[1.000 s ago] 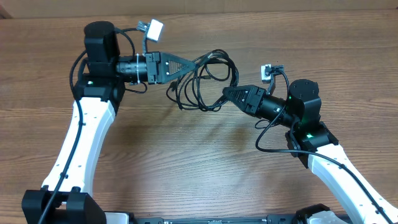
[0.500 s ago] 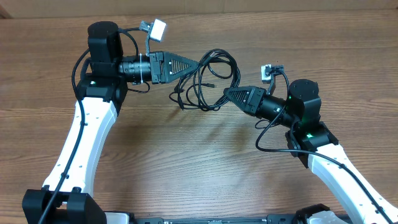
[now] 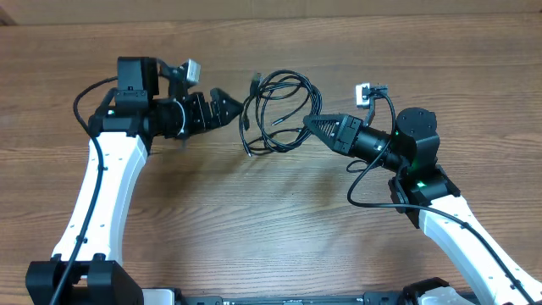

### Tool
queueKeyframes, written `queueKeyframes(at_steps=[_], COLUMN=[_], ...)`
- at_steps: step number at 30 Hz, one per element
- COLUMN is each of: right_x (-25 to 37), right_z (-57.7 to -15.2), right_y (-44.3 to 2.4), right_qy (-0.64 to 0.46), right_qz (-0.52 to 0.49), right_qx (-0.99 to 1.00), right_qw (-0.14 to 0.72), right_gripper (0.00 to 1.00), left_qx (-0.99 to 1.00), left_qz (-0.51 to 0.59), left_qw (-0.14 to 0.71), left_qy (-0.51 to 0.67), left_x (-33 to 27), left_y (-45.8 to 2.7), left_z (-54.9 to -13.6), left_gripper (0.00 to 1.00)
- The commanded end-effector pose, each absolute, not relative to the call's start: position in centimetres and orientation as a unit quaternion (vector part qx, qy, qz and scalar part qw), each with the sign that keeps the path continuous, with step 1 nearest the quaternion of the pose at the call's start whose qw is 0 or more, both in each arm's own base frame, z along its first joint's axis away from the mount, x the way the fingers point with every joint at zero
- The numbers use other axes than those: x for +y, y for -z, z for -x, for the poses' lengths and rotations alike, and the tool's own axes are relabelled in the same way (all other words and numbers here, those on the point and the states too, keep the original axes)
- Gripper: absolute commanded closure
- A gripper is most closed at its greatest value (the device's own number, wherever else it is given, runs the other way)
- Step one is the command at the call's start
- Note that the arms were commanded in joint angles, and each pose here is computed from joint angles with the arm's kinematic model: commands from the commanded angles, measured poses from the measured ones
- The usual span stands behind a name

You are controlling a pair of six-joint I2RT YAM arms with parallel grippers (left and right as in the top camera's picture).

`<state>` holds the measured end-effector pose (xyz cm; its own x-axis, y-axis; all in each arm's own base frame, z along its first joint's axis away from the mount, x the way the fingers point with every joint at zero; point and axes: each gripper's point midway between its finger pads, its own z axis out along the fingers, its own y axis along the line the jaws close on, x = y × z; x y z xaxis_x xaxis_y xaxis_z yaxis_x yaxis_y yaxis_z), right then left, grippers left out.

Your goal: Untangle cables

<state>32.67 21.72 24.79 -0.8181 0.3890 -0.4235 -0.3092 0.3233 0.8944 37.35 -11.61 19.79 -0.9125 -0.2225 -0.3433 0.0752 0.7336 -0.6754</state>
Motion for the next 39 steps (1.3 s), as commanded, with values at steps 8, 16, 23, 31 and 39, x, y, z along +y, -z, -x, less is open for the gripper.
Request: queueKeyframes(at_steps=[8,16,23,31,39], right_x=[20.9,20.3,19.6,19.0,19.4], right_z=[-33.2,-34.0,-35.0,-35.6,-35.1], right_y=[-25.8,-25.7,-25.5,-24.8,-24.9], right_qy=[-0.583,-0.570,-0.553,-0.531,-0.540], right_qz=[-0.024,-0.041,-0.063,-0.078,-0.068], right_qx=[0.747,0.748,0.750,0.758,0.758], right_qw=[0.319,0.336,0.357,0.370,0.360], right_gripper=[0.96,0.96,0.96,0.96,0.96], left_qx=[0.955,0.805,0.767,0.813,0.848], left_qz=[0.002,-0.244,-0.227,-0.175,-0.090], left_qw=[0.224,0.250,0.233,0.204,0.172], left_qy=[0.195,0.480,0.553,0.516,0.493], left_x=[-7.0,-16.0,-17.1,-16.4,-18.0], left_y=[-16.6,-23.4,-25.8,-23.9,-23.3], left_z=[-37.3,-32.5,-31.4,-32.2,-33.9], left_gripper=[0.01,0.00,0.04,0.28,0.27])
